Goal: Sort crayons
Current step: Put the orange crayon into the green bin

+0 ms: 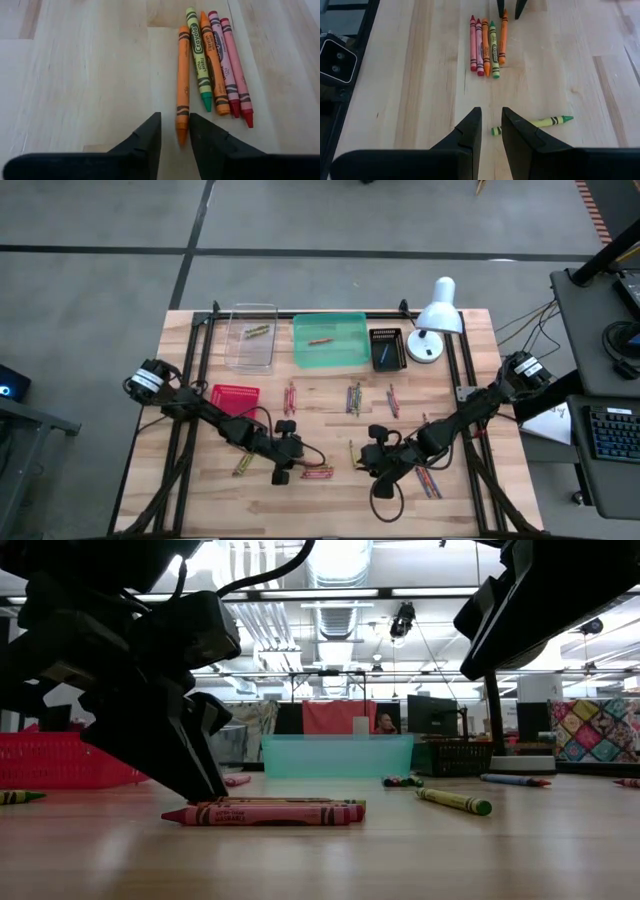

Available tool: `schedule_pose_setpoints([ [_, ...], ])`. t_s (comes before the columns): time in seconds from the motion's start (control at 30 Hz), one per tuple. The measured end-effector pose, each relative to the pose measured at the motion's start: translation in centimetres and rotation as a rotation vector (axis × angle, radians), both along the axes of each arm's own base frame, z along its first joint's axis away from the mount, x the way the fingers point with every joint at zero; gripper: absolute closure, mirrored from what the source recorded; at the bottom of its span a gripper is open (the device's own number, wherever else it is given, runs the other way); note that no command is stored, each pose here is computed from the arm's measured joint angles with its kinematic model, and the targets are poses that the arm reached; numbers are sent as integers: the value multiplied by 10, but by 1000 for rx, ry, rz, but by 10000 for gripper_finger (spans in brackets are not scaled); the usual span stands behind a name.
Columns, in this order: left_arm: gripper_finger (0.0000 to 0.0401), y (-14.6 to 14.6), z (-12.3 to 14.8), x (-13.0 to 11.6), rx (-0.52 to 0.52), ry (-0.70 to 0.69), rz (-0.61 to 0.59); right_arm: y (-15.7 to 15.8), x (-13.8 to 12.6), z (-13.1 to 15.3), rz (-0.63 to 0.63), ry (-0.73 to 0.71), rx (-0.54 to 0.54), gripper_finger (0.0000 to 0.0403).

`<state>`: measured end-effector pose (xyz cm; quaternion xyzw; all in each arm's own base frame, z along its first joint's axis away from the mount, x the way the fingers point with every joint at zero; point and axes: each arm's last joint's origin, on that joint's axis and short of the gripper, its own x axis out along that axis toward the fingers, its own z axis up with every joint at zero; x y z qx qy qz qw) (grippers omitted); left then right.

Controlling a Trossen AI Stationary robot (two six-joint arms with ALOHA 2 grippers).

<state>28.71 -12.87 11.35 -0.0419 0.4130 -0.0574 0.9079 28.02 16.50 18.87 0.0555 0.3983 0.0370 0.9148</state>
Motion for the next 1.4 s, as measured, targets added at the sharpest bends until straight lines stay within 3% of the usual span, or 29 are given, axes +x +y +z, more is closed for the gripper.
schedule_pose_setpoints([
  [0.43,397,3,0,1,32,-22,77,-6,3,1,-66,-44,-83,339],
  [0.9,401,11,1,4,72,-48,177,-32,42,-14,-96,-181,-160,339],
  [1.1,401,11,5,3,70,-60,173,-47,55,-29,-122,-157,-141,338],
  [1.4,401,12,9,3,87,-74,173,-54,71,-43,-103,-134,-98,288],
])
